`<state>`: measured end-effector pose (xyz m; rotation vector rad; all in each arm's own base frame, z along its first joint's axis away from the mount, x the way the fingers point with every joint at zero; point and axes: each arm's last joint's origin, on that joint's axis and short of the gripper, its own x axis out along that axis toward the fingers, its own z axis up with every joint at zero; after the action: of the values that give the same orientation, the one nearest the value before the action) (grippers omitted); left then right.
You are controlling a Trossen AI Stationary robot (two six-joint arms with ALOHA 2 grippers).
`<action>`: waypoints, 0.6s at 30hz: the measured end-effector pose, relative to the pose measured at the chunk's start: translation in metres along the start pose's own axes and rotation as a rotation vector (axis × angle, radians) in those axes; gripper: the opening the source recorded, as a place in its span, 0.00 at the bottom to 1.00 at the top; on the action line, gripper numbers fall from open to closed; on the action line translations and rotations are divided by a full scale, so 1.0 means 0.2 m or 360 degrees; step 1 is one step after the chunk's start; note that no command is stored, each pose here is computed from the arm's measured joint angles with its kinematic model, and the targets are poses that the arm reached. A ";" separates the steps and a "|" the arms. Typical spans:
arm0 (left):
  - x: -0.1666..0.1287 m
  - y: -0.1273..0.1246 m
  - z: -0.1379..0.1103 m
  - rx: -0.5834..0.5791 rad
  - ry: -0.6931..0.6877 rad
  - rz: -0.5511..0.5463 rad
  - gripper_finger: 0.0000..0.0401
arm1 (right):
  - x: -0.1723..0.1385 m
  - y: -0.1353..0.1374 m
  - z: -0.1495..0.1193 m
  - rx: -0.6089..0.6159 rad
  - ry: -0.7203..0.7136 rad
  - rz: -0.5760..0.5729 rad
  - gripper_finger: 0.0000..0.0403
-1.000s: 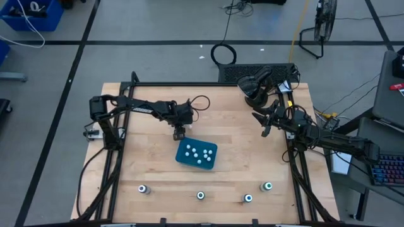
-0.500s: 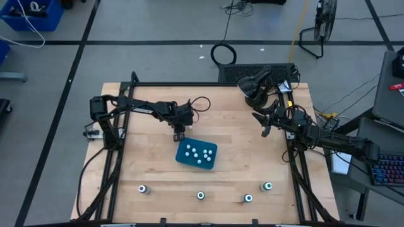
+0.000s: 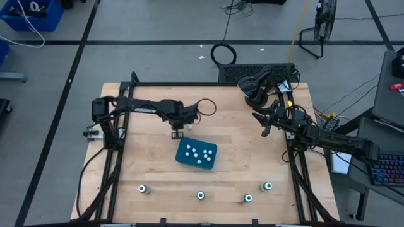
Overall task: Pick & Place food coloring
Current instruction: Put the black food coloring bottle into the blue bin
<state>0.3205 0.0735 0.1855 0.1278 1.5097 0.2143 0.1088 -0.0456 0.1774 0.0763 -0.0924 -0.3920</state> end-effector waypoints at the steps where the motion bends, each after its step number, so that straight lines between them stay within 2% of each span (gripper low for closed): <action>1: -0.04 -0.02 0.02 0.0016 -0.0009 0.0006 0.16 | 0.00 0.00 0.00 0.0001 0.0000 -0.0001 0.25; 9: -0.25 -0.28 0.12 0.0196 -0.0191 -0.0055 0.16 | 0.00 0.00 0.00 0.0000 0.0001 -0.0001 0.25; 18: -0.33 -0.59 0.11 0.0313 -0.0325 -0.0153 0.16 | 0.00 0.00 0.00 0.0001 0.0000 -0.0001 0.25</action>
<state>0.3461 -0.0545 0.2263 0.2268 1.3273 -0.0246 0.1088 -0.0456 0.1773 0.0766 -0.0926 -0.3924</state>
